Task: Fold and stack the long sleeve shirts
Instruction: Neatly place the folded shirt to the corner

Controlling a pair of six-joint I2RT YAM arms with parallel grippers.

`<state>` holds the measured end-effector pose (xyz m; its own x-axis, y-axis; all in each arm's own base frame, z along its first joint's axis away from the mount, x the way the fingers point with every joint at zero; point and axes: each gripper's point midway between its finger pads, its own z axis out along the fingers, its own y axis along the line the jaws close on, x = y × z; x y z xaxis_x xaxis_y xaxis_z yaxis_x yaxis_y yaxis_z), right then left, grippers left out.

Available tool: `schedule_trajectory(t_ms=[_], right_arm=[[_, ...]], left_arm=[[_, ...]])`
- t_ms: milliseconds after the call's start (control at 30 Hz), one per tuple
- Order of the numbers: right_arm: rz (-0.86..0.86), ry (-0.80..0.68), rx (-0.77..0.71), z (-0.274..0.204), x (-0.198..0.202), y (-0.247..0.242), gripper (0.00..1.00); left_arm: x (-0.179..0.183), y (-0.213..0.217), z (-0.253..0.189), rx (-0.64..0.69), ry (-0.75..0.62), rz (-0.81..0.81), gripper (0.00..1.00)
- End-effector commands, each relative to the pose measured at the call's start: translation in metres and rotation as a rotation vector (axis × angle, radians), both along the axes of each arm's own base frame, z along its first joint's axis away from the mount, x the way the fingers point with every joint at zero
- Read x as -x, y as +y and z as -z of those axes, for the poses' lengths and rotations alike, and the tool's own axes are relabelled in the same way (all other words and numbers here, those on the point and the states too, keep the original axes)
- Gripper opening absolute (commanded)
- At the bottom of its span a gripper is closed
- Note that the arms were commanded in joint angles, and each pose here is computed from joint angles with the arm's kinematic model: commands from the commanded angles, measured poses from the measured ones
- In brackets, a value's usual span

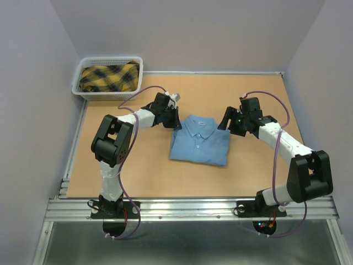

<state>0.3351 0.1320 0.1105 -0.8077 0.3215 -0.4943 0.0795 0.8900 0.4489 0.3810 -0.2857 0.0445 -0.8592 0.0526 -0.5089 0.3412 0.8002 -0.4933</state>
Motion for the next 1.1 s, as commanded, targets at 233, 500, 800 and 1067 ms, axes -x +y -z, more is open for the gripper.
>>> schedule_trajectory(t_ms=[233,500,800,1067], right_arm=[[0.057,-0.075,0.016,-0.015,-0.037,-0.008,0.66],[0.000,-0.087,-0.056,-0.024,-0.076,0.007,0.47],[-0.033,0.004,-0.108,0.028,-0.097,0.019,0.35],[-0.027,0.074,-0.124,0.072,-0.091,0.018,0.31]], left_arm=[[0.002,0.002,-0.059,0.069,-0.105,-0.025,0.00],[0.008,0.002,-0.048,0.057,-0.081,-0.022,0.00],[0.007,0.002,-0.055,0.060,-0.100,-0.025,0.00],[0.015,0.011,-0.053,0.043,-0.090,-0.053,0.00]])
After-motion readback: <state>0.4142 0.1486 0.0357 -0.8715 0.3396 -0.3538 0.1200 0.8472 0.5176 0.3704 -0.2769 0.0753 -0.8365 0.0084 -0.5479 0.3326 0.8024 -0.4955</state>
